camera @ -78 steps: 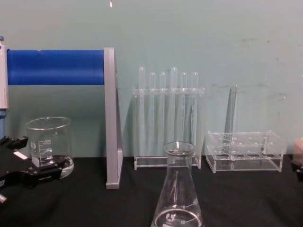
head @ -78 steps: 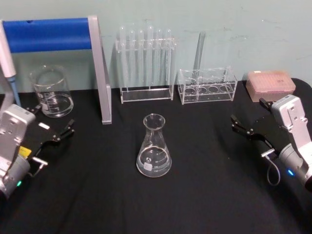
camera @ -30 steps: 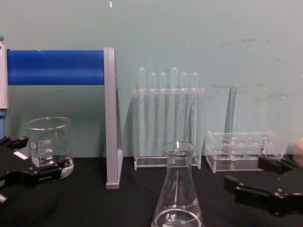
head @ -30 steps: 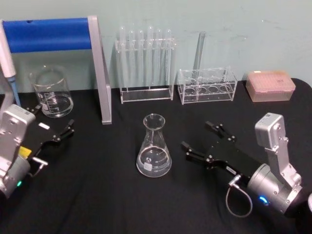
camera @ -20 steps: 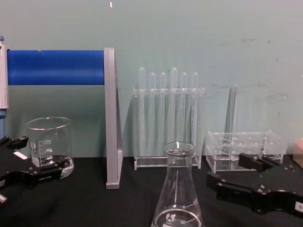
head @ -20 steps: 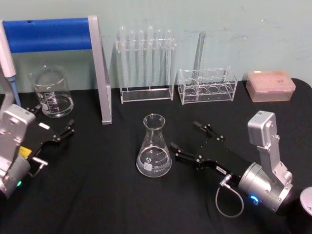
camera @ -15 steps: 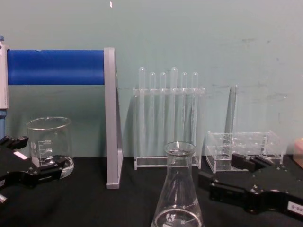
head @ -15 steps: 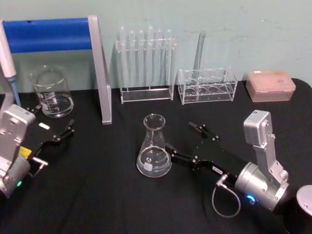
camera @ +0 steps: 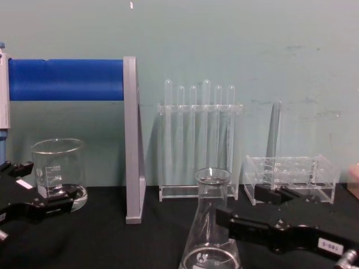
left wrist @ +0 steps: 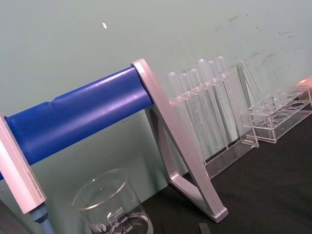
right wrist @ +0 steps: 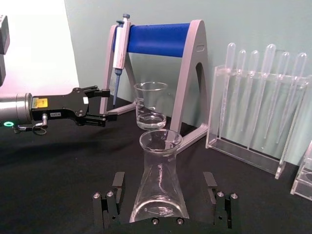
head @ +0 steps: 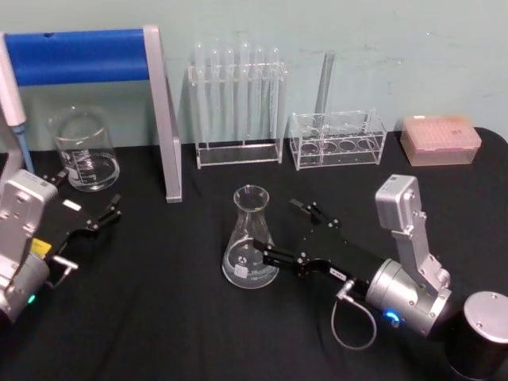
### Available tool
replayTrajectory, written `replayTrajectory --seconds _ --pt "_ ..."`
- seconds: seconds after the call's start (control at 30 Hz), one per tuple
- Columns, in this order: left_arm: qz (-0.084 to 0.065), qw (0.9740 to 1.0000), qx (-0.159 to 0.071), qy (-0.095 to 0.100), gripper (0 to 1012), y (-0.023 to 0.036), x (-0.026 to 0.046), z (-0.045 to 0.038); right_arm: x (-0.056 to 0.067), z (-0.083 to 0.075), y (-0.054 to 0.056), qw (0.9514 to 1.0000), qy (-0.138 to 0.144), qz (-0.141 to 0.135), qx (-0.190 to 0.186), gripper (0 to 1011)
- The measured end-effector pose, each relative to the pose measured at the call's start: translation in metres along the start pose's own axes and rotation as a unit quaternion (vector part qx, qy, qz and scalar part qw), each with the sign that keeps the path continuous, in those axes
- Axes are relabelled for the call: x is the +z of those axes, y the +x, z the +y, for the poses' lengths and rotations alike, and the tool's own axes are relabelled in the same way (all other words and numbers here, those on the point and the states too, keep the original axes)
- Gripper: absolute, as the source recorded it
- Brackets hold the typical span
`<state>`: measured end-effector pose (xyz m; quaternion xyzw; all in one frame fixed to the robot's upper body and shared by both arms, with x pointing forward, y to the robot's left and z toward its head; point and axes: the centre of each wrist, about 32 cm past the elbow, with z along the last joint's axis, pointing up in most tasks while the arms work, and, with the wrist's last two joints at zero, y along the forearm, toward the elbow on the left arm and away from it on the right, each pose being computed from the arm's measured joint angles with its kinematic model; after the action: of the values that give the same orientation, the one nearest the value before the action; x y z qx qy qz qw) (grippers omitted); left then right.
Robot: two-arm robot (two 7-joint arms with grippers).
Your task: Grasp the erlenmeyer flask with one hand, shake it three times, then place it back.
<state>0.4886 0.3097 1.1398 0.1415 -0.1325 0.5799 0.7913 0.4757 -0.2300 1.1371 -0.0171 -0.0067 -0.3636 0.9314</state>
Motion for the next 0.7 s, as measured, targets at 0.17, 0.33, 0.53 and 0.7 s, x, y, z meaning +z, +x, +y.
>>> replayTrajectory --seconds 0.17,0.33,0.53,0.7 --pt "0.000 1.0000 0.000 0.000 1001 0.0000 0.0000 0.0000 -0.001 0.006 0.001 1.0000 -0.002 -0.001 0.003 1003" --pt "0.000 1.0000 0.000 0.000 1001 0.0000 0.0000 0.0000 0.001 0.014 0.003 0.9999 -0.004 -0.010 0.005 1002" --pt "0.000 1.0000 0.000 0.000 1001 0.0000 0.0000 0.0000 0.000 0.025 0.006 0.9998 -0.008 -0.016 0.006 1003" --pt "0.000 1.0000 0.000 0.000 1001 0.0000 0.0000 0.0000 0.000 0.034 0.008 0.9998 -0.007 -0.016 0.005 1003"
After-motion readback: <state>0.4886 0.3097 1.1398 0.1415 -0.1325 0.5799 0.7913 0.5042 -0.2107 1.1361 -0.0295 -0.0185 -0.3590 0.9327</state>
